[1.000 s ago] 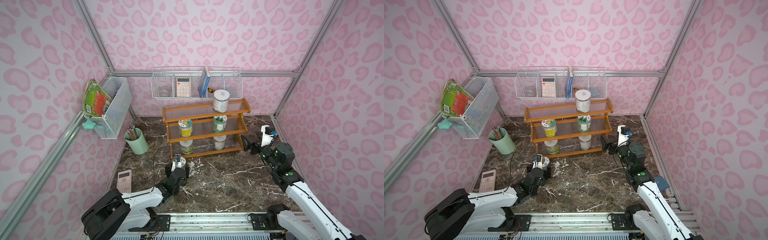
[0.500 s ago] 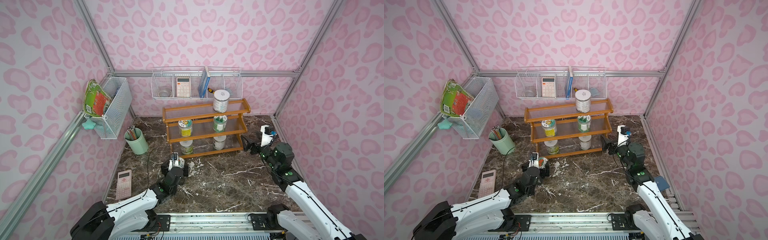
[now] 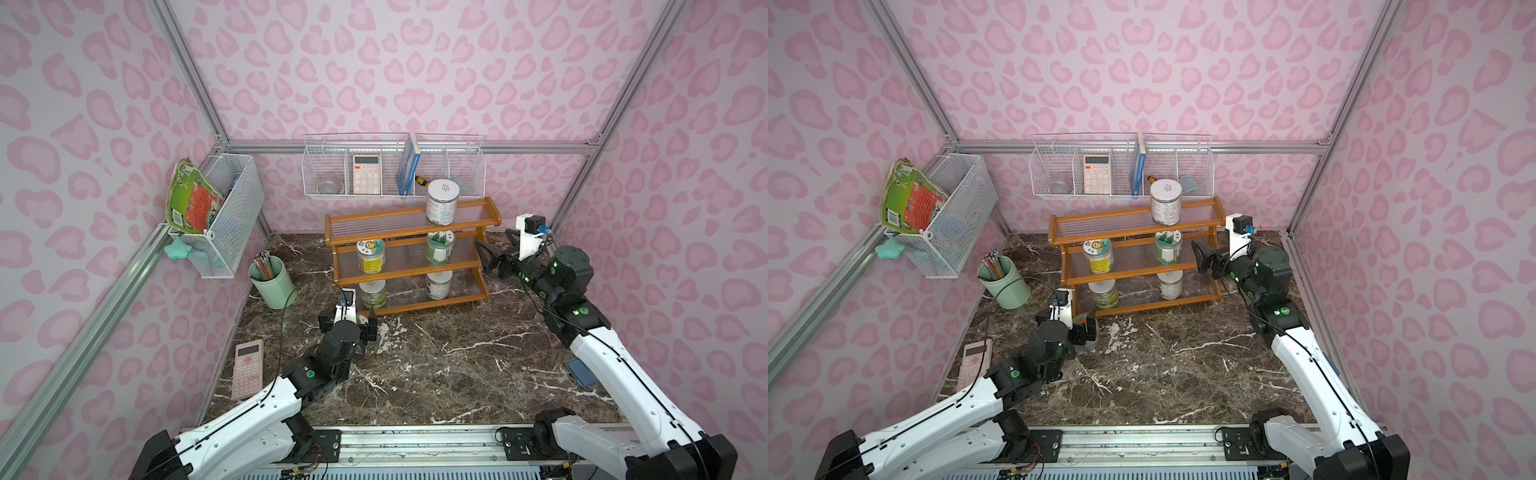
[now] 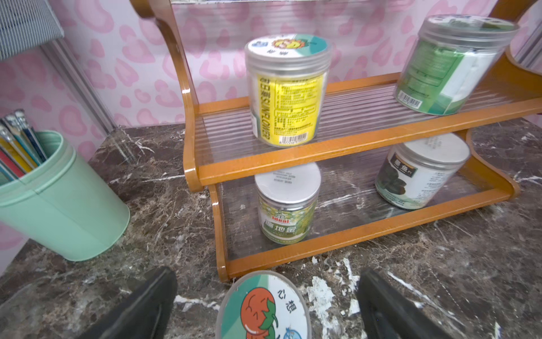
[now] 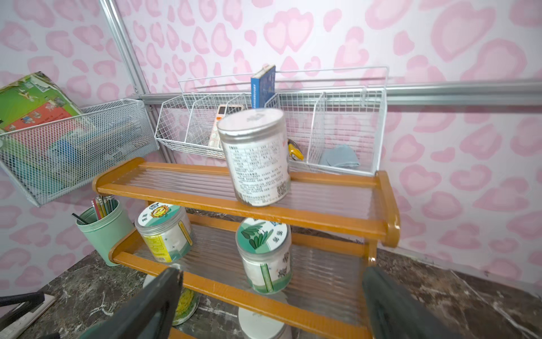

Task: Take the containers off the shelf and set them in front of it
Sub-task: 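Place the container at the center of the board, then pick up a container from the shelf.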

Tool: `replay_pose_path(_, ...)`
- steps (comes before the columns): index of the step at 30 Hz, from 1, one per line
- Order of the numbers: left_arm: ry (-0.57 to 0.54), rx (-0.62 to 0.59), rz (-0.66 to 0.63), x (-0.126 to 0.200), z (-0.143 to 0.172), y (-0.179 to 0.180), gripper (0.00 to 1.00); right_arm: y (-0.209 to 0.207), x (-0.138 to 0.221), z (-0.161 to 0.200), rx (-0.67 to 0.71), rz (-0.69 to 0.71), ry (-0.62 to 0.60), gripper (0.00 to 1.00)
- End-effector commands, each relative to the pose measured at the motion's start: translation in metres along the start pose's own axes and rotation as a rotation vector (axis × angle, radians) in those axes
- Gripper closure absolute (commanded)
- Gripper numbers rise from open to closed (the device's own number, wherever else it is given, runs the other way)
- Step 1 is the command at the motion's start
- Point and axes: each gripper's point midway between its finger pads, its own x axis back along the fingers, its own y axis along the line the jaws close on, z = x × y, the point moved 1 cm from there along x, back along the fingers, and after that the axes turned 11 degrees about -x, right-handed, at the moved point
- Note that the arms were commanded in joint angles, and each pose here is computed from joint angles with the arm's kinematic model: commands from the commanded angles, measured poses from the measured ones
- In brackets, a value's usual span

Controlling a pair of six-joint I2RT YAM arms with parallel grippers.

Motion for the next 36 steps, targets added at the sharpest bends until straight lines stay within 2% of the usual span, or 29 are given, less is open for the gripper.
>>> replay_pose_path(1,0.067,-0.052,0.035,0.006,0.002,0.0,0.01,0.016,-0.014,-0.003,0.059,-0.104,0.066,0.01)
replay_pose_path(4,0.099,-0.054,0.101,0.012,-0.003,-0.003,0.01,0.023,-0.028,-0.01,0.084,-0.157,0.087,0.01)
replay_pose_path(8,0.087,0.004,0.177,0.023,-0.013,0.0,0.01,0.023,-0.049,-0.016,0.107,-0.176,0.098,0.01)
replay_pose_path(14,0.054,0.103,0.235,0.041,-0.034,0.02,0.01,0.017,-0.076,-0.033,0.144,-0.139,0.069,0.01)
replay_pose_path(17,0.076,0.132,0.271,0.042,-0.036,0.024,0.01,0.014,-0.089,-0.037,0.143,-0.137,0.06,0.01)
replay_pose_path(23,0.079,0.165,0.293,0.035,-0.037,0.025,0.01,0.013,-0.118,-0.036,0.143,-0.146,0.074,0.01)
replay_pose_path(36,0.074,0.189,0.28,0.035,-0.033,0.028,0.01,0.008,-0.154,-0.024,0.114,-0.162,0.097,0.01)
